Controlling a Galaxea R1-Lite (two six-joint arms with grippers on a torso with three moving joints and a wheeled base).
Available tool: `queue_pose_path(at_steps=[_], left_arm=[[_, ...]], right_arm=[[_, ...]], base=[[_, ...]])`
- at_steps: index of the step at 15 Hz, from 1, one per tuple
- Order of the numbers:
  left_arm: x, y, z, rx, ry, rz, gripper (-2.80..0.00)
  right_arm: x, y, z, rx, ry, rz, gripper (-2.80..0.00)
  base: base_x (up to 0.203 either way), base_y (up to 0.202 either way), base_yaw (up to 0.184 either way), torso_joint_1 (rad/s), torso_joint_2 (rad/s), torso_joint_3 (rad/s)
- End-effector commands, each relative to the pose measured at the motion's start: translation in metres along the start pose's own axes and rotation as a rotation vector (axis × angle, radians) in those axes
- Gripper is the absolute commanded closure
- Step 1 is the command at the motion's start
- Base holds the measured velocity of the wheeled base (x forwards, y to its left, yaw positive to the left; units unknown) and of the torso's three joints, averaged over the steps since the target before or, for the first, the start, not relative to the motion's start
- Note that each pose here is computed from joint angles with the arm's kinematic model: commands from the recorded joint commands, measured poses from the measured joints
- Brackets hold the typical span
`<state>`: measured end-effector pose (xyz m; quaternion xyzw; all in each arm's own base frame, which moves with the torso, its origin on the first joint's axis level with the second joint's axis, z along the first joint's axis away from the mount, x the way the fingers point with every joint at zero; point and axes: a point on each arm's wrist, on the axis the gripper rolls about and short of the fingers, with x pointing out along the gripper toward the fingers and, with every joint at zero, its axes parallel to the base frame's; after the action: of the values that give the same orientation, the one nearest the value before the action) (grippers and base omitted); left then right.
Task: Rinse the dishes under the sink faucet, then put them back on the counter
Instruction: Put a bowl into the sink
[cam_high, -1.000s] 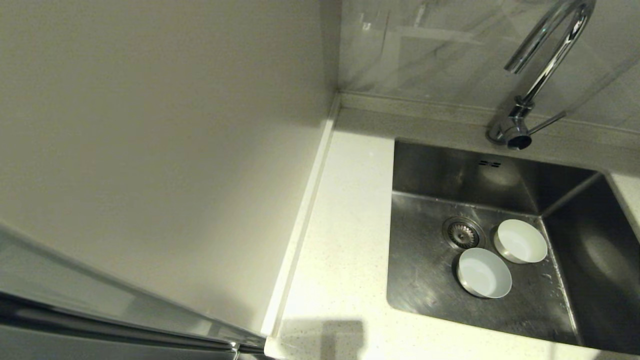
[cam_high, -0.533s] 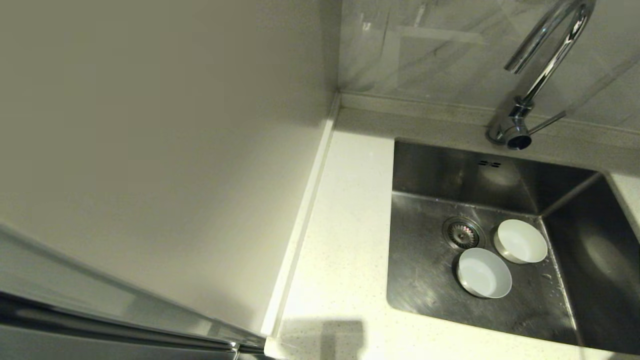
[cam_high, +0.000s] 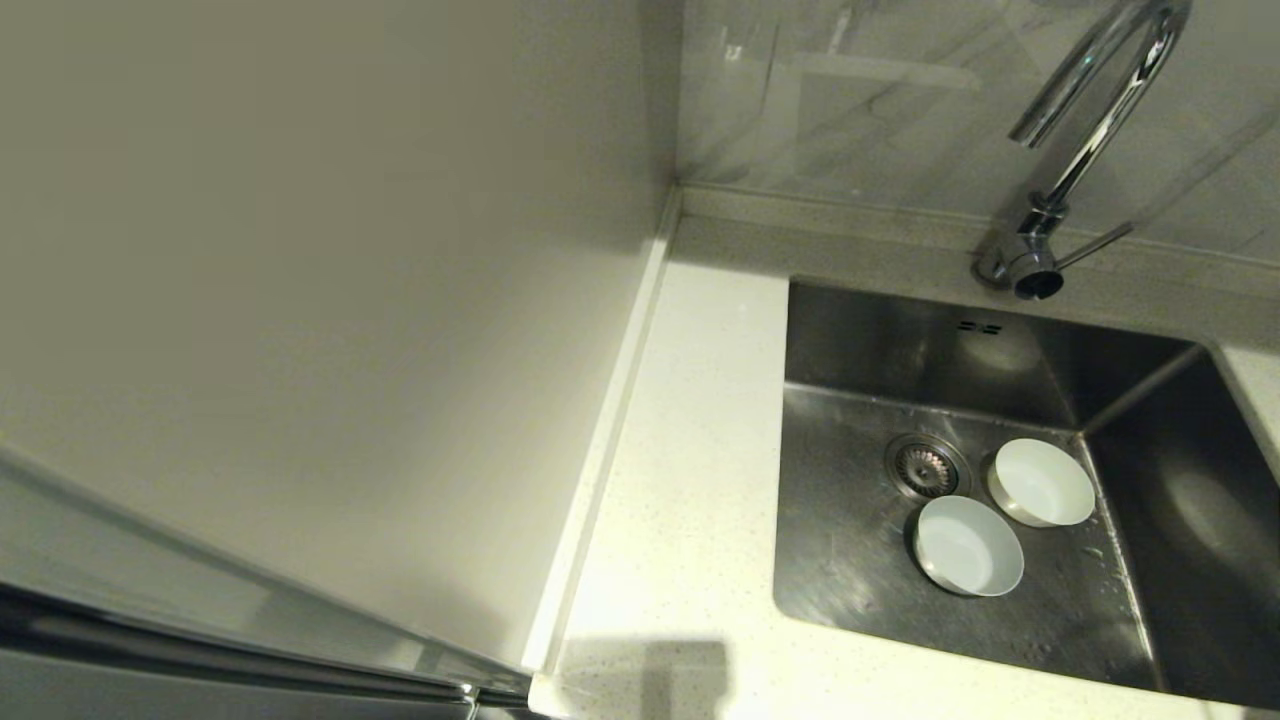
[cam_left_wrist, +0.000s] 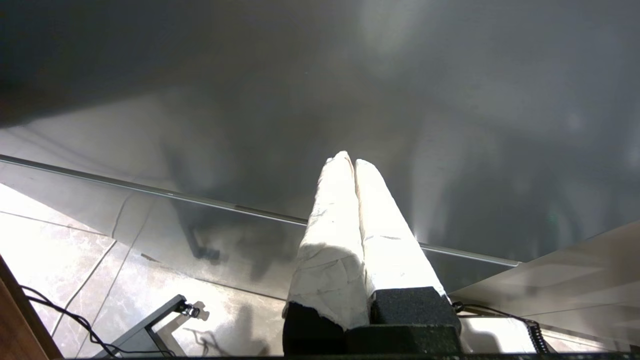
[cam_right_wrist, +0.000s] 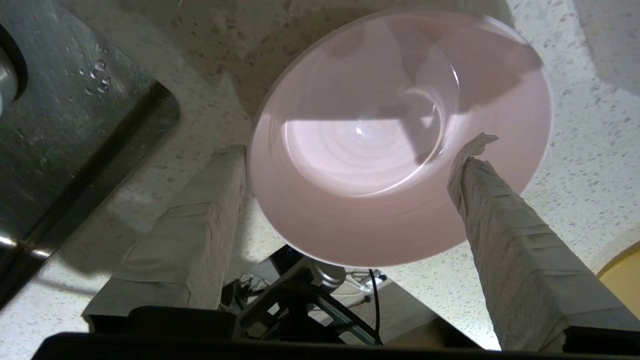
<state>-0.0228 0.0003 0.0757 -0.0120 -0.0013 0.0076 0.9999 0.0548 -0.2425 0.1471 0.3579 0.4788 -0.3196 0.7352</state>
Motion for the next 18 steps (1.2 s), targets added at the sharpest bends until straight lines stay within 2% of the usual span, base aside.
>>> queue_pose_path(at_steps=[1,6,9,14,18], left_arm=[[0.000,0.000,0.000,-0.001,-0.004,0.001,0.00],[0.000,0.000,0.000,-0.001,-0.004,0.000,0.00],[0.000,0.000,0.000,-0.001,-0.004,0.000,0.00],[0.000,0.000,0.000,-0.001,-0.004,0.000,0.00],[0.000,0.000,0.000,-0.001,-0.004,0.001,0.00]], right_arm=[[0.008,-0.003,0.001,0.010,0.030,0.010,-2.80],[0.010,-0.003,0.000,0.010,0.040,0.017,-2.80],[0.012,-0.002,-0.004,-0.033,0.053,0.028,-2.80],[0.009,0.001,-0.010,-0.050,0.049,0.027,-2.80],[-0.002,0.010,-0.026,-0.094,0.029,0.021,-2.80]], base=[[0.000,0.000,0.000,0.000,0.00,0.000],[0.000,0.000,0.000,0.000,0.00,0.000],[0.000,0.000,0.000,0.000,0.00,0.000],[0.000,0.000,0.000,0.000,0.00,0.000],[0.000,0.000,0.000,0.000,0.00,0.000]])
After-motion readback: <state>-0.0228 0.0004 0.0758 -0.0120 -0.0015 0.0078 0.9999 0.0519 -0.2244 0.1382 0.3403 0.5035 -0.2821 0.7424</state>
